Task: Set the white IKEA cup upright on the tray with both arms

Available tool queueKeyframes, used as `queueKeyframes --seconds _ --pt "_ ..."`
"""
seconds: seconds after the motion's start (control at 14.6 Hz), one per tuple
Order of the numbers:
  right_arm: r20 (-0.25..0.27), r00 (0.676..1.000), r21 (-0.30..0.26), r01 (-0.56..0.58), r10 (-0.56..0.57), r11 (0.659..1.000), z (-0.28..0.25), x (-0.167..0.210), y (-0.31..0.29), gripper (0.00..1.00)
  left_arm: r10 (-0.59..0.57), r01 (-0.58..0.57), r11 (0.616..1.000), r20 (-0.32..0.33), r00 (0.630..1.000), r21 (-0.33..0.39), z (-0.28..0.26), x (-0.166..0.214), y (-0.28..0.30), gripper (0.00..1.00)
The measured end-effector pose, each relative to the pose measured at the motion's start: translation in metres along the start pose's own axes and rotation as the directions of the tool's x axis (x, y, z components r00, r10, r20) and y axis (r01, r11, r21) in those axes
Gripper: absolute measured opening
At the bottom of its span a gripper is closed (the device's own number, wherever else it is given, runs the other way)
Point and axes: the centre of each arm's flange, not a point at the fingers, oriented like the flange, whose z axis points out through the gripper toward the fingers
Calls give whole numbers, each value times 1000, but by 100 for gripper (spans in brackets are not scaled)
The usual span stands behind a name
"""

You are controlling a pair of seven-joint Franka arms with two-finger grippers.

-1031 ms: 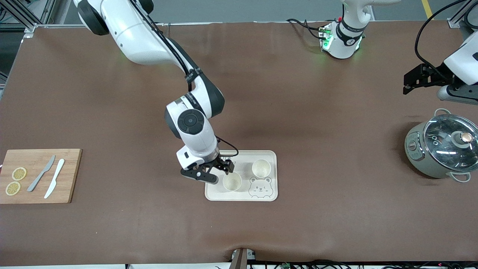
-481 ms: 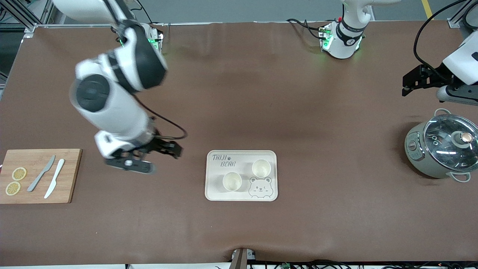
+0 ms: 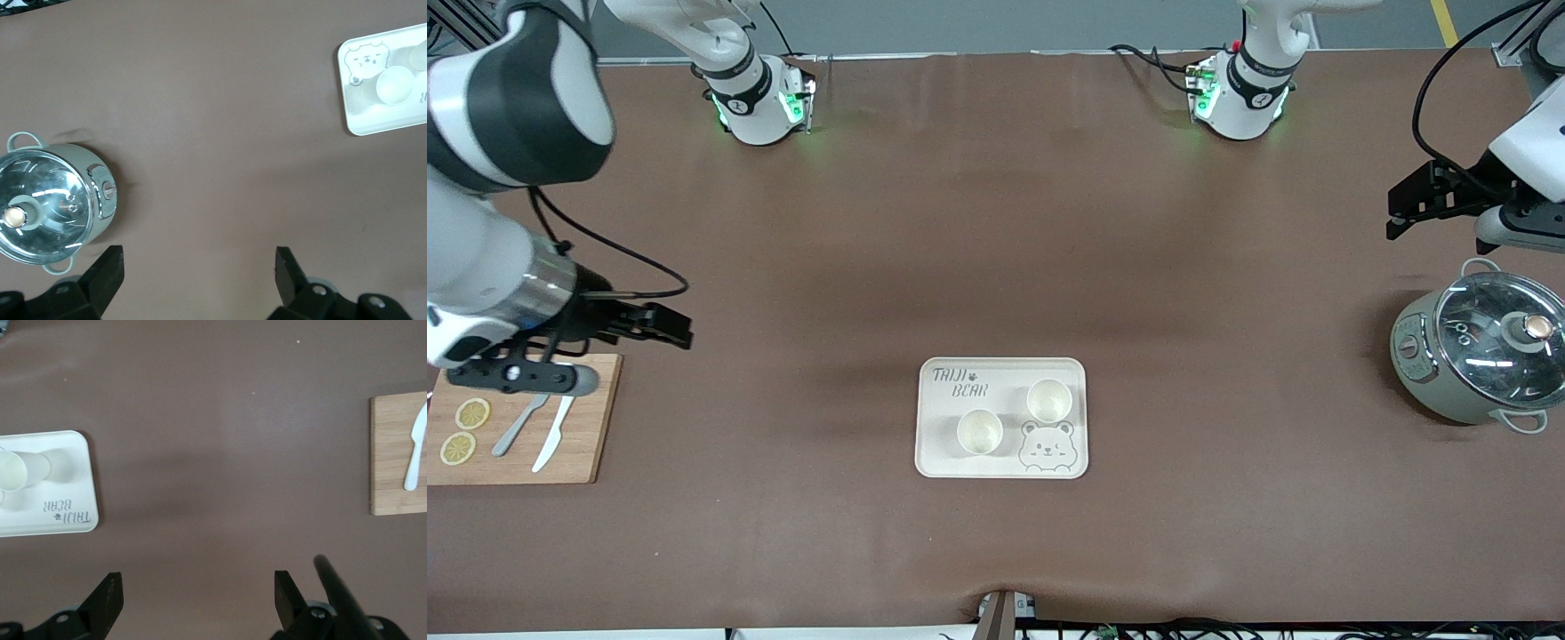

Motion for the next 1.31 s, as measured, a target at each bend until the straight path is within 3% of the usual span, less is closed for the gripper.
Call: queueKeyframes --seconds 0.41,0.69,1.31 --pt "11 1000 3 -10 10 1000 -18 -21 72 100 -7 7 1000 0 1000 -1 0 0 -1 100" --pt "-36 998 7 43 -43 999 -5 -42 76 100 -7 7 1000 1 1000 -1 1 0 -2 100" --pt "-47 995 7 87 -87 996 -3 -55 73 100 -7 7 1000 2 1000 -2 1 0 -2 100"
